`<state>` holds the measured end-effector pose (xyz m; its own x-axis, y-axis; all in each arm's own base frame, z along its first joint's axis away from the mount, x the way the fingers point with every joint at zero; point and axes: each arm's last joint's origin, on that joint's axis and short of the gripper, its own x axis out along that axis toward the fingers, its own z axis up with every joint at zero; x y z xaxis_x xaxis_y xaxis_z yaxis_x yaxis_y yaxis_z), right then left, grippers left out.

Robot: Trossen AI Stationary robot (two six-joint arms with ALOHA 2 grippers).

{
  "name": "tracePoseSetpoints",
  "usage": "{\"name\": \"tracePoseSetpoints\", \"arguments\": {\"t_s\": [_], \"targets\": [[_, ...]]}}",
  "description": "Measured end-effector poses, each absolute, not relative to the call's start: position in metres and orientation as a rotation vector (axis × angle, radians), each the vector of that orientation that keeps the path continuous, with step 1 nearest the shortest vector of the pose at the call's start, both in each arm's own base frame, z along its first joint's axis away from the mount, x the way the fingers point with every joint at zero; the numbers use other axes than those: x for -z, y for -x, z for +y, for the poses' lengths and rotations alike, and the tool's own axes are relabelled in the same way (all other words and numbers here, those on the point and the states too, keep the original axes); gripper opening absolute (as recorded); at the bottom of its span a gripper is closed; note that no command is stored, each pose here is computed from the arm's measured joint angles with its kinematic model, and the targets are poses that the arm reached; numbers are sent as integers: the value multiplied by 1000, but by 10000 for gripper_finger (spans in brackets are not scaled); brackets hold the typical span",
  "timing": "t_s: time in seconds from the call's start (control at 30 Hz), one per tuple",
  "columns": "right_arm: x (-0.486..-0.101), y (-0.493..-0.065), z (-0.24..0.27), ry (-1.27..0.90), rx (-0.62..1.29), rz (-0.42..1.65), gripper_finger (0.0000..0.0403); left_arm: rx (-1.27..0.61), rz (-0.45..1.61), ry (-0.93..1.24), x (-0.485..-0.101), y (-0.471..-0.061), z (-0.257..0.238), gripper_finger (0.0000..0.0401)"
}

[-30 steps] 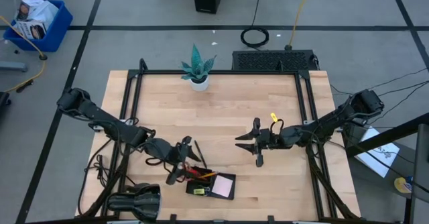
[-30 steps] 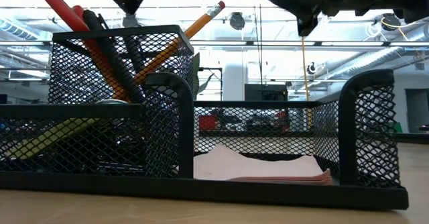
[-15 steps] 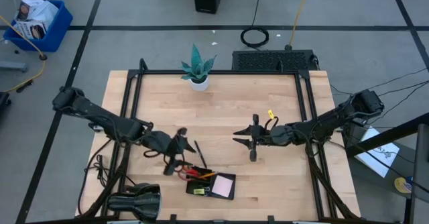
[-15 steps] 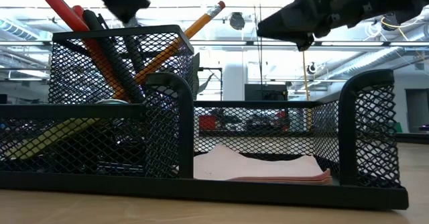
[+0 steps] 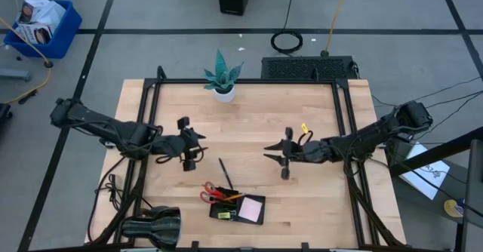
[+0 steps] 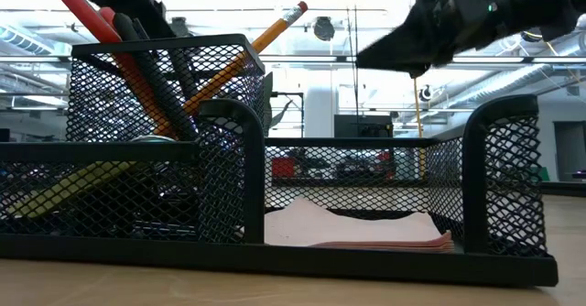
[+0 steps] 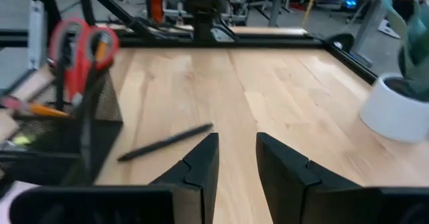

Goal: Pick and place office supplies into organizer
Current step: Put the black pen into the black desk organizer

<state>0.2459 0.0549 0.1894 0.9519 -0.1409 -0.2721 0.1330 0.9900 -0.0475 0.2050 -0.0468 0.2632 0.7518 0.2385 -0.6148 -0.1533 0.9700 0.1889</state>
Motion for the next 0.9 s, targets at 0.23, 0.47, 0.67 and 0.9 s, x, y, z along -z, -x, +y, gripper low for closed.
{"name": "tracePoseSetpoints", "arguments": {"t_s": [0.23, 0.47, 0.67, 0.9], "targets": [[-169, -236, 37, -2, 208, 333, 91, -140, 799, -128, -247, -219, -40, 154], [-149, -218, 35, -152, 85, 298, 91, -65, 881, -111, -229, -234, -34, 141], [-153, -192, 36, -218, -138, 39, 91, 13, 901, -66, -223, -243, -22, 141], [-149, -168, 31, -207, -134, -23, 91, -18, 907, -108, -222, -244, -7, 140]]}}
